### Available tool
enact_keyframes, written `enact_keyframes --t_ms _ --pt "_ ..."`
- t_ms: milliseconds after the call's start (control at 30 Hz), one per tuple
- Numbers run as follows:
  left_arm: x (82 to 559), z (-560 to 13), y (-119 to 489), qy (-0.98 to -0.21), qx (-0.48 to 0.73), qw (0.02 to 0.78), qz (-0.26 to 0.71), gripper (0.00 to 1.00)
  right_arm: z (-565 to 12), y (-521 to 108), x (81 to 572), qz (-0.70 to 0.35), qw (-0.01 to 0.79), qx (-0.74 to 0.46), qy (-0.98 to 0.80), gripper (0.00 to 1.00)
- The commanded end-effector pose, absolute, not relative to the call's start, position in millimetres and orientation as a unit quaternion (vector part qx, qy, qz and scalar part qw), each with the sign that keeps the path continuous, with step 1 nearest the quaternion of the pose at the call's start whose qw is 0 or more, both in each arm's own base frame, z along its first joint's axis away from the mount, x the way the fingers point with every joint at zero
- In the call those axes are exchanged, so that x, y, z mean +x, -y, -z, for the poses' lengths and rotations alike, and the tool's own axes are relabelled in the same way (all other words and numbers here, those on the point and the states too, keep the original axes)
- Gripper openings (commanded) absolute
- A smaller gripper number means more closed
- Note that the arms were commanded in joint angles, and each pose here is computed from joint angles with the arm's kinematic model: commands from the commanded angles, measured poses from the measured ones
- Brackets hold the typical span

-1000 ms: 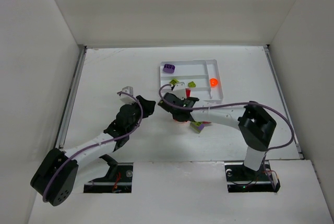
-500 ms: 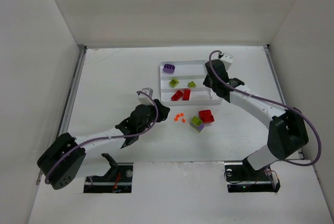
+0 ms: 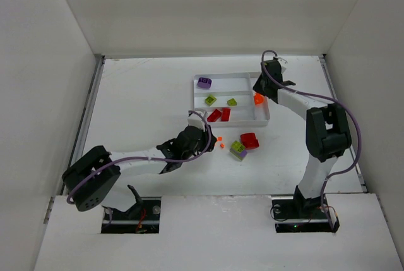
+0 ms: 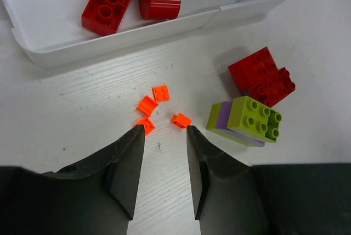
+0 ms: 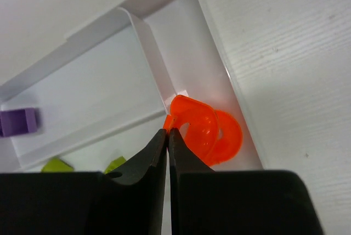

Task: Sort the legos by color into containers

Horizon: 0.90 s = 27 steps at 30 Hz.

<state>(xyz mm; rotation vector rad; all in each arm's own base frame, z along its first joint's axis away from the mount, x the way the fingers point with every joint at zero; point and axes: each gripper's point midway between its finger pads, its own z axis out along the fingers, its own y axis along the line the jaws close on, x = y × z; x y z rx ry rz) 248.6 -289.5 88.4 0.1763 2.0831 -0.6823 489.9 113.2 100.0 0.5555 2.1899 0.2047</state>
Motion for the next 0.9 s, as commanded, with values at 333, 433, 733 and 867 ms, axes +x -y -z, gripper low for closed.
enact_keyframes --t_ms 333,433,733,867 --pt "247 -86 302 -0.859 0.125 0.44 0.231 0.34 -183 -124 486 -0.131 0.52 0.216 -0.816 0.5" --pt "244 -79 297 -0.867 0.125 0.434 0.213 0.34 -191 -149 442 -0.164 0.531 0.193 -0.809 0.38" --pt "243 -59 308 -0.876 0.131 0.43 0.175 0.32 -164 -243 282 -0.258 0.476 0.055 -0.839 0.22" --pt "251 -52 309 -0.879 0.119 0.434 0.156 0.31 -137 -245 236 -0.256 0.443 0.034 -0.859 0.23"
